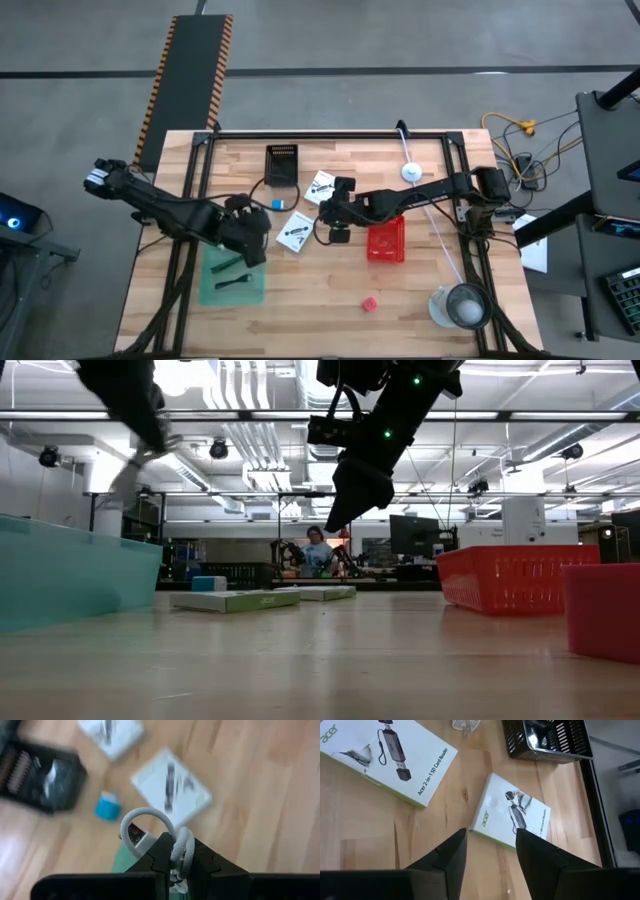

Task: Pick and place items into bin
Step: Put the white USB cable into the light blue bin

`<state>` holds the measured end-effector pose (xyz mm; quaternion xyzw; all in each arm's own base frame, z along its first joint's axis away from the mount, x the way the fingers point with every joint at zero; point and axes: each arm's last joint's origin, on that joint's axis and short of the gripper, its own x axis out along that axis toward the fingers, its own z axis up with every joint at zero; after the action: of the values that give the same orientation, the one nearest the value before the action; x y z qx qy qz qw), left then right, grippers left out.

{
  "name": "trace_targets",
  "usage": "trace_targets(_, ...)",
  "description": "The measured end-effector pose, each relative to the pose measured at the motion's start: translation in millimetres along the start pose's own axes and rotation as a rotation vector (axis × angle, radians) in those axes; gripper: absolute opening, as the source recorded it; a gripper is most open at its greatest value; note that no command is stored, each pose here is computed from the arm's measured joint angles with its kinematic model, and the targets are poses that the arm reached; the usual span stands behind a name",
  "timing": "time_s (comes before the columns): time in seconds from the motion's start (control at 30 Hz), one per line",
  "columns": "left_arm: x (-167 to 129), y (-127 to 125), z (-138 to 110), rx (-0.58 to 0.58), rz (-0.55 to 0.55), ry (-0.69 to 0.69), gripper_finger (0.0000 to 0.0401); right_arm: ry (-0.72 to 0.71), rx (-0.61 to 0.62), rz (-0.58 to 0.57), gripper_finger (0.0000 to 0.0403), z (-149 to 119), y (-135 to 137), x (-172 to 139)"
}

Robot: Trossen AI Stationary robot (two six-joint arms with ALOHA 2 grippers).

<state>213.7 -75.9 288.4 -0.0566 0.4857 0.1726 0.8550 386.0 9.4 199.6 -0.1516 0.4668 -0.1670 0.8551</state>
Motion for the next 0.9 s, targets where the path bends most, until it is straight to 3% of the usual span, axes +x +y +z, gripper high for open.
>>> trace_targets(0.23,4.3,-8.7,-11.5,0.045,-0.082,0.266,0.0015,0.000,-0.003,0.000,0.0151,0.0,0.0,0.0)
trace_targets(0.63,36.7,-37.2,-33.1,0.086,-0.157,0.552,0.0017,0.006,-0.003,0.002,0.0150,-1.4,0.3,0.6)
trace_targets(0.9,52.0,-45.1,-36.0,0.094,-0.126,0.628,0.0110,0.006,-0.006,0.002,0.0151,-1.4,0.4,0.5)
